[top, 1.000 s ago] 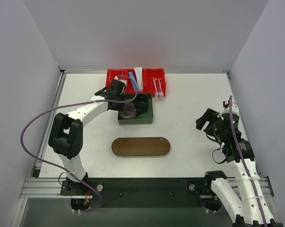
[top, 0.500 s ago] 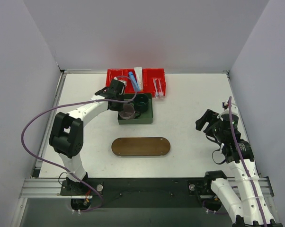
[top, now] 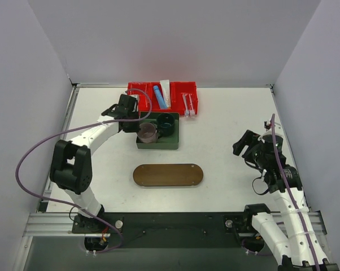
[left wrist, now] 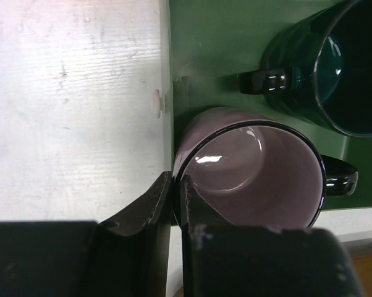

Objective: Prepare toiletry sets of a toothbrush and toothpaste on the tray

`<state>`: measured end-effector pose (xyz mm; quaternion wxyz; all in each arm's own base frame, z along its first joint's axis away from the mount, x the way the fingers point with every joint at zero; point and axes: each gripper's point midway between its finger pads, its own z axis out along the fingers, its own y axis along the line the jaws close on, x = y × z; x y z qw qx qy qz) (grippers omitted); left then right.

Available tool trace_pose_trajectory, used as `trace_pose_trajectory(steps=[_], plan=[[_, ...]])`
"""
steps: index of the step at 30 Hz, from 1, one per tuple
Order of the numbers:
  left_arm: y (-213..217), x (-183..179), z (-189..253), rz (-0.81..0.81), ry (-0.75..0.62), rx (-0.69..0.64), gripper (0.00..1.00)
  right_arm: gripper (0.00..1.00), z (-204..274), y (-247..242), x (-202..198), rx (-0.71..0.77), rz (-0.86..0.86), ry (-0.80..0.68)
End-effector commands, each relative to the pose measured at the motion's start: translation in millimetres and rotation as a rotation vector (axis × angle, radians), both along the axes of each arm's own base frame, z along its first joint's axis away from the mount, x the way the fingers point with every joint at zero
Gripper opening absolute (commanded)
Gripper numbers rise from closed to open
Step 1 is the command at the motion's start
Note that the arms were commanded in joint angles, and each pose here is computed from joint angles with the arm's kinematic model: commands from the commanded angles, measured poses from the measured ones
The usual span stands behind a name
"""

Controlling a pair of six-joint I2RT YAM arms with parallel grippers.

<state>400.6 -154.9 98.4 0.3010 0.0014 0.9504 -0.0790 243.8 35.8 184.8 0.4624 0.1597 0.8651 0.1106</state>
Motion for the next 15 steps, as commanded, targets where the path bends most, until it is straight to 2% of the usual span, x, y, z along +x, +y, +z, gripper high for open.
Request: trace_pose_trajectory(steps=[1, 10, 13, 15], plan=[[-6, 14, 76, 0.028, -0.211, -0.14, 0.0, 0.68, 19, 4, 9, 0.01, -0.004, -0.042], [-7, 0, 104, 0.039, -0.297, -0.167, 0.0, 0.67, 33, 25, 19, -0.036, 0.01, -0.057], [-6, -8, 111, 0.05, -0.336, -0.141, 0.0, 0.66, 45, 47, 27, -0.039, 0.045, -0.075], [-11, -14, 116, 0.045, -0.363, -0.128, 0.0, 0.61, 48, 72, 33, -0.048, 0.101, -0.073]])
